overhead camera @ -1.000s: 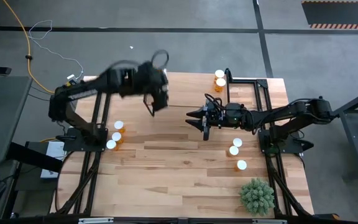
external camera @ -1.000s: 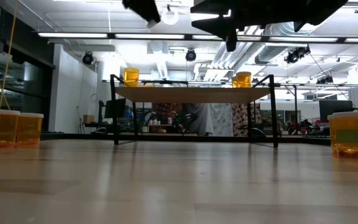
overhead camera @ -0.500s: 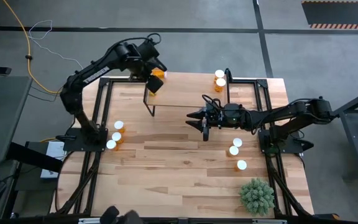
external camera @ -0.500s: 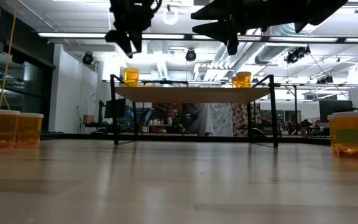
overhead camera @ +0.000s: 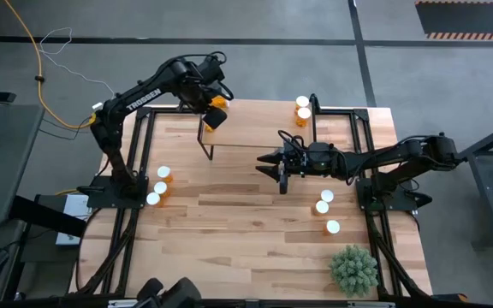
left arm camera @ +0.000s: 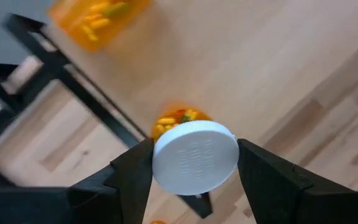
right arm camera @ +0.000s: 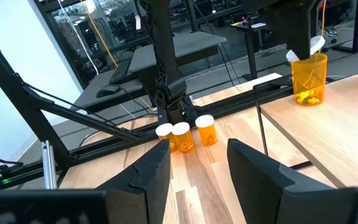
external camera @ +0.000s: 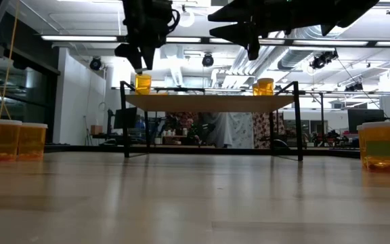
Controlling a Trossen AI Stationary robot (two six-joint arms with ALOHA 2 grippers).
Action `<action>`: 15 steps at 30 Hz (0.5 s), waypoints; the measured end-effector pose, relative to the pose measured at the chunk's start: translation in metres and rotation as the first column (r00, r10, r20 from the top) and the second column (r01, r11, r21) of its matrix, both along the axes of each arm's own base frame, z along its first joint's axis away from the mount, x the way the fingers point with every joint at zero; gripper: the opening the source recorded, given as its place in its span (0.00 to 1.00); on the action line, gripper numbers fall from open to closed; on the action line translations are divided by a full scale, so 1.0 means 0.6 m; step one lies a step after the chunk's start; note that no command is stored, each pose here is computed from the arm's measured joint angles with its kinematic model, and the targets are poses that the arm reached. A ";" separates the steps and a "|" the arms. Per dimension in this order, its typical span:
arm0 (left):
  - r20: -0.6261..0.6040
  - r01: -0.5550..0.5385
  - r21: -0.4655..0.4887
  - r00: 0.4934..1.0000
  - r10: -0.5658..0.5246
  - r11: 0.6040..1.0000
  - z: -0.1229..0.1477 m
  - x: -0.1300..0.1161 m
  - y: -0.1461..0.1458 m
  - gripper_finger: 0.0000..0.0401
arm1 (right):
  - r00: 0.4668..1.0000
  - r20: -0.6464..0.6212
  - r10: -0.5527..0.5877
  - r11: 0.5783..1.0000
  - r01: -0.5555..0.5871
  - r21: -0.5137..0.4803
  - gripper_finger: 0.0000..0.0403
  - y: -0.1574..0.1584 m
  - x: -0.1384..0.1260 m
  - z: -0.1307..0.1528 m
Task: Pick and place medicine bottles onto shelf by color
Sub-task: Put the yellow pill bottle on the shelf
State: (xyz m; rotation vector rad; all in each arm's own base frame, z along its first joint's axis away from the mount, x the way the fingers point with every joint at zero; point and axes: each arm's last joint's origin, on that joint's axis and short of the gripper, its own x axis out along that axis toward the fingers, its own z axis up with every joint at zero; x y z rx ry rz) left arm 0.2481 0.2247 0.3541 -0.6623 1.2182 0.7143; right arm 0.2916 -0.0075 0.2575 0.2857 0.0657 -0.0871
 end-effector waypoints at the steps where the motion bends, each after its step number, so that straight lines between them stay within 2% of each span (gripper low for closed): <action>1: -0.008 -0.005 0.013 1.000 0.005 1.000 0.003 -0.003 -0.001 0.52 | 1.000 0.000 0.000 1.000 0.000 0.000 0.38 0.000 0.000 0.000; 6: -0.031 -0.027 0.015 0.999 0.027 1.000 -0.001 -0.012 0.012 0.52 | 1.000 0.000 0.000 1.000 0.000 0.000 0.38 0.000 0.000 0.000; 9: -0.017 -0.028 -0.028 0.999 0.028 0.999 -0.012 -0.008 0.020 0.52 | 1.000 0.000 0.000 1.000 0.000 0.000 0.38 0.000 0.000 0.000; 15: 0.023 -0.017 -0.040 1.000 0.018 0.999 -0.013 -0.004 0.024 0.52 | 1.000 -0.001 0.000 1.000 0.000 0.000 0.38 0.000 0.000 0.000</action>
